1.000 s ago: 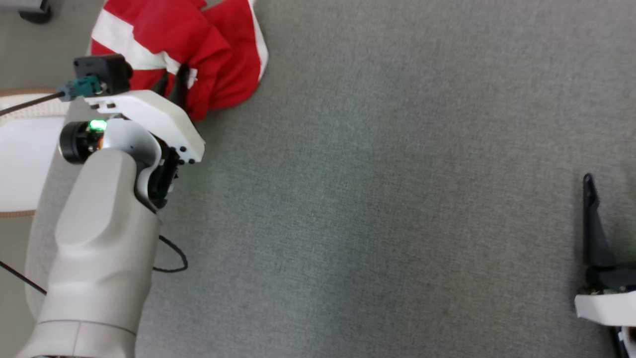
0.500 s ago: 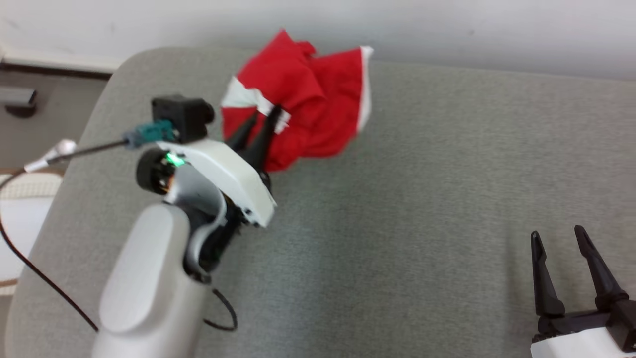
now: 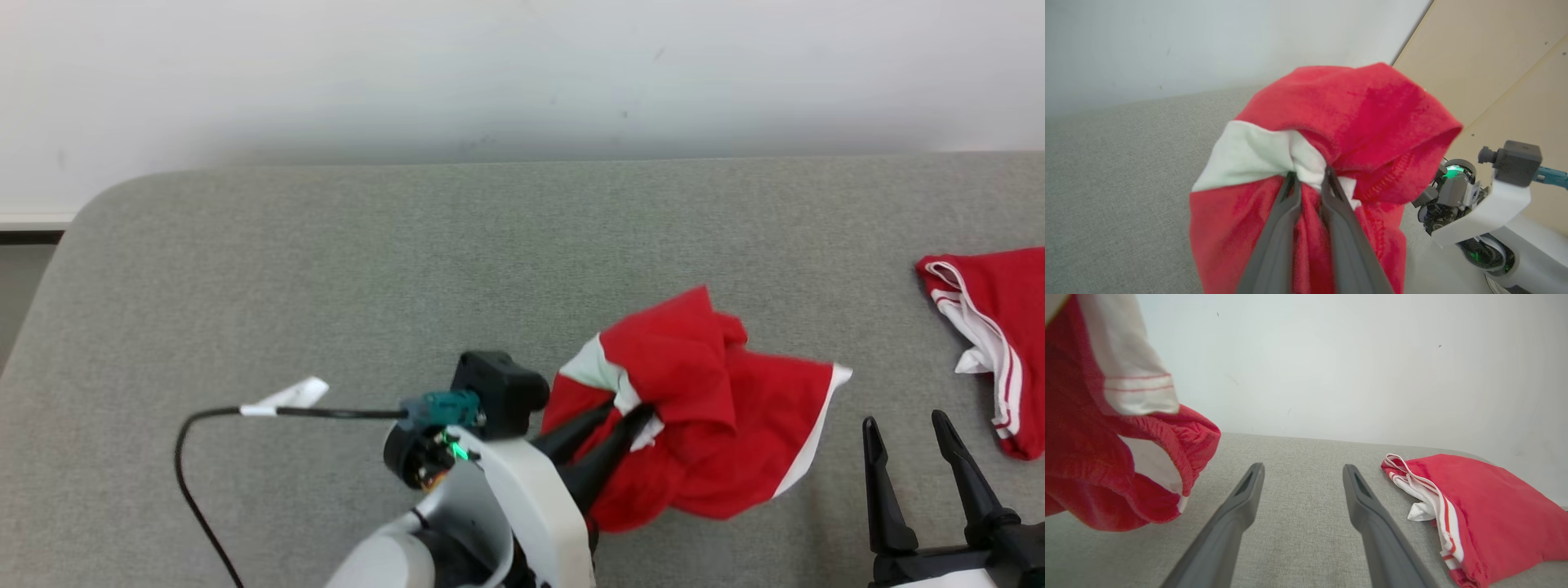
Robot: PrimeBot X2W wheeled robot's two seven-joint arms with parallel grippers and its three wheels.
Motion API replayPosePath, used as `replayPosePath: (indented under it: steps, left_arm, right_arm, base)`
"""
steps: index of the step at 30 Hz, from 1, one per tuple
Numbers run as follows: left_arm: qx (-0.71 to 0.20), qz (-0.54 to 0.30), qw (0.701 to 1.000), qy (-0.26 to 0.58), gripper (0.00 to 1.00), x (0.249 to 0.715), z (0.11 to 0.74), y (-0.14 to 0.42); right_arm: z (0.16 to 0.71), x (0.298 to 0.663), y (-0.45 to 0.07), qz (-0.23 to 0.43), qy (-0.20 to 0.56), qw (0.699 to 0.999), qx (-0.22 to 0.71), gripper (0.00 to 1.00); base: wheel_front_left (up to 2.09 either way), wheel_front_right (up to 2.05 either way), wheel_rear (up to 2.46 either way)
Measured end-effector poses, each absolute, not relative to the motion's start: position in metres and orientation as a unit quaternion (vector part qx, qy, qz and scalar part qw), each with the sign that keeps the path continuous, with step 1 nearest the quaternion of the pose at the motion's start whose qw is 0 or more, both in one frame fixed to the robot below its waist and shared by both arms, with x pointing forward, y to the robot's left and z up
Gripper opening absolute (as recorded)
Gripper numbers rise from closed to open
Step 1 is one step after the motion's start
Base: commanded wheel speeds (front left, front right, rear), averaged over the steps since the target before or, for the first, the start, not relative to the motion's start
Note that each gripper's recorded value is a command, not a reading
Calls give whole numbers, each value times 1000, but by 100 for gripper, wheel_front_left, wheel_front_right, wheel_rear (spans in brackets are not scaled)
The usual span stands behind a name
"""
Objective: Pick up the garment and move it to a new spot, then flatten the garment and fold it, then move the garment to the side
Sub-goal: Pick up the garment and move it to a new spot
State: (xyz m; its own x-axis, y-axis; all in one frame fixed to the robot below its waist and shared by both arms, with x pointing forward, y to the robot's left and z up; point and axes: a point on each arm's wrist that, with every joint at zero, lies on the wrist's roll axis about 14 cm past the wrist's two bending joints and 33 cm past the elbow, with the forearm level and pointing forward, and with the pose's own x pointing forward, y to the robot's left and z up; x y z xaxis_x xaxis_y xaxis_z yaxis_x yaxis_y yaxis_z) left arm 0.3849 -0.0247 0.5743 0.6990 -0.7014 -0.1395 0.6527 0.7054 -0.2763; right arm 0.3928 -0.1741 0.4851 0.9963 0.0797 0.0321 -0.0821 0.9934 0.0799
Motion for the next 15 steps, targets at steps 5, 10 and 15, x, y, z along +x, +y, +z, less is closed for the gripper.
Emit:
replayPosePath:
  steps: [5,10,15]
  left_arm:
    - [-93,-377,908,156,0,373,544,-40]
    - [-102,-387,894,203,0,360,506,-60]
    - [-93,-417,875,228,0,341,479,-84]
  right_arm:
    - [482,388,-183,25,-9,999,43,100]
    - [480,387,-187,18,-7,999,51,100]
    - [478,384,-195,5,-4,998,54,100]
  base:
    - [0,0,0]
    - [0,0,0]
    - [0,0,0]
